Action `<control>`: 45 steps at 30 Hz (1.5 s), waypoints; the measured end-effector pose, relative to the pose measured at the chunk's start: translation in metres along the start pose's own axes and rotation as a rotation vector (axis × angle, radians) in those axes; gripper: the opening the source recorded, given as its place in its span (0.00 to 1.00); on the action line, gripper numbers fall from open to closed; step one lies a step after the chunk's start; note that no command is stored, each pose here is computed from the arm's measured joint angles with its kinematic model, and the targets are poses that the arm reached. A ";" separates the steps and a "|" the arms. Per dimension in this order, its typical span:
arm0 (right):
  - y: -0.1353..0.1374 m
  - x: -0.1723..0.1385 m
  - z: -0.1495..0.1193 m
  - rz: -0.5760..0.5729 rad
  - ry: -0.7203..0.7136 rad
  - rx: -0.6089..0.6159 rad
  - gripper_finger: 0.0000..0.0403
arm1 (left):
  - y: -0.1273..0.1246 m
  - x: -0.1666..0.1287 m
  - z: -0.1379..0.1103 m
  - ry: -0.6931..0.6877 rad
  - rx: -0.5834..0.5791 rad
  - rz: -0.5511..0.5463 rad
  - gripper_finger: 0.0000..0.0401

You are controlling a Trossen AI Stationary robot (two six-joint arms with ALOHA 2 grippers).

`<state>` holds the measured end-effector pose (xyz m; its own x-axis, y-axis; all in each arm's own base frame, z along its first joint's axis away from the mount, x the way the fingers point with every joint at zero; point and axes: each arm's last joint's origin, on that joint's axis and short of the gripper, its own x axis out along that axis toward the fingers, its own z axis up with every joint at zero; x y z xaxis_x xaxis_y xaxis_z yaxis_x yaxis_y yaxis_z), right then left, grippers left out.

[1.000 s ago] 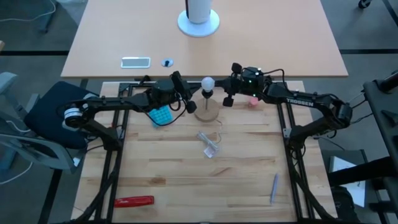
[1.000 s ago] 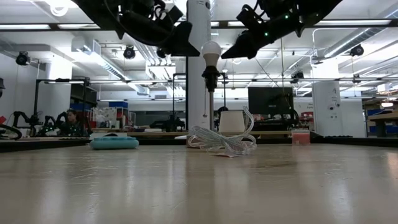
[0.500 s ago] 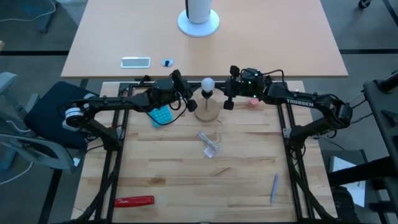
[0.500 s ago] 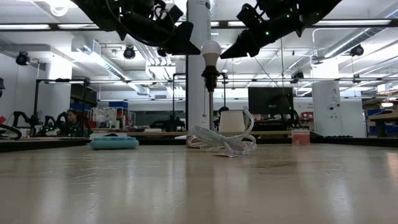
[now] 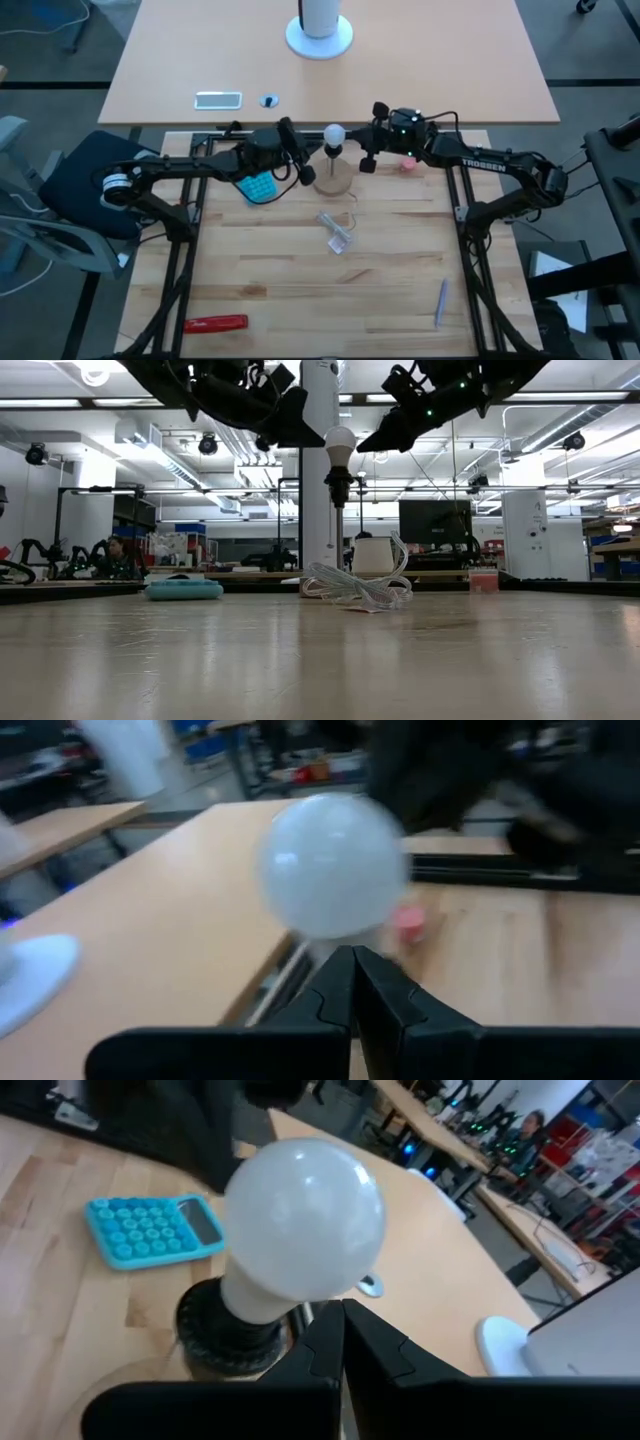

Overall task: Screw lightbulb
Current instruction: Insert the light bulb into the desk lamp

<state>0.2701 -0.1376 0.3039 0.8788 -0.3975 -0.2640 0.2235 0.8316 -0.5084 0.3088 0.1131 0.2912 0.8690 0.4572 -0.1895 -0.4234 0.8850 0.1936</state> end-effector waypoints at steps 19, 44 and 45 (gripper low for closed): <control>0.004 0.000 0.002 0.061 -0.038 -0.009 0.00 | 0.005 0.007 -0.001 -0.038 0.013 0.051 0.00; 0.001 -0.004 0.004 -0.034 0.007 -0.012 0.00 | 0.005 -0.002 0.004 -0.024 -0.005 0.036 0.00; 0.000 -0.003 0.003 -0.039 0.004 -0.012 0.00 | 0.005 -0.002 0.005 -0.035 -0.005 0.034 0.00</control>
<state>0.2691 -0.1351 0.3075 0.8676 -0.4312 -0.2475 0.2521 0.8106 -0.5285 0.3060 0.1159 0.2977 0.8626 0.4836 -0.1486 -0.4540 0.8695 0.1945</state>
